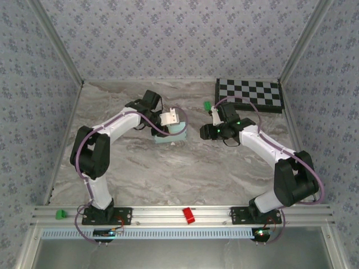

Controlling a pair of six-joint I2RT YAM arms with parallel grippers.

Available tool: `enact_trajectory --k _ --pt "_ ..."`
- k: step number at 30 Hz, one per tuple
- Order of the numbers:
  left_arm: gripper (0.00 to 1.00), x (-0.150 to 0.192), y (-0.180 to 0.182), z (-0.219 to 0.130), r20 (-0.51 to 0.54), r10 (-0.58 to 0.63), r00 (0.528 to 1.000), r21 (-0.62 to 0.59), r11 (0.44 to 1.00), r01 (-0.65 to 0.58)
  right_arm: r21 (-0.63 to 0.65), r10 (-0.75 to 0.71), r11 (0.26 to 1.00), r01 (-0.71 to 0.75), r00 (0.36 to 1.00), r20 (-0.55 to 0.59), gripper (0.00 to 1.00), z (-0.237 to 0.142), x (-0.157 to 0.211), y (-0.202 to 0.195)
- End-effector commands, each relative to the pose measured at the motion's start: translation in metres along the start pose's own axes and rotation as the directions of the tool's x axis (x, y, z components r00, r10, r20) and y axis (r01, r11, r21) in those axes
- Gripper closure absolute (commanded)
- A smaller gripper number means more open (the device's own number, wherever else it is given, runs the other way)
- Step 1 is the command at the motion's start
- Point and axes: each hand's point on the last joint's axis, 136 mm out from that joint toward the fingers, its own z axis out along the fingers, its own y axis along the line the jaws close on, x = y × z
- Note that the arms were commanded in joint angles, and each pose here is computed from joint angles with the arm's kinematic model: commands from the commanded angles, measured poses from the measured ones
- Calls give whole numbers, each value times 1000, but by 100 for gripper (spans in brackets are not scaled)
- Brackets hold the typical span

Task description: Fold the paper box

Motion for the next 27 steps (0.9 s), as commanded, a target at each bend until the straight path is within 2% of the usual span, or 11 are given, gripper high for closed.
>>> enact_trajectory --k 1,7,13,21,27 --pt "65 4 -6 7 -24 11 1000 23 1000 -11 8 17 1000 -17 1000 -3 46 -2 3 -4" --pt "66 0 1 -1 -26 2 1000 -32 999 -2 9 22 1000 -21 1000 -5 46 -2 4 -5" --pt "66 -6 20 -22 -24 0 1000 -198 980 -5 21 20 1000 -20 1000 7 47 -4 2 -7" --pt "65 8 45 -31 -103 5 995 -472 880 -53 53 37 998 -40 998 59 47 -13 -2 -15" --pt "65 15 50 -21 -140 11 990 -576 813 -91 59 61 996 -65 995 76 48 -16 -1 -22"
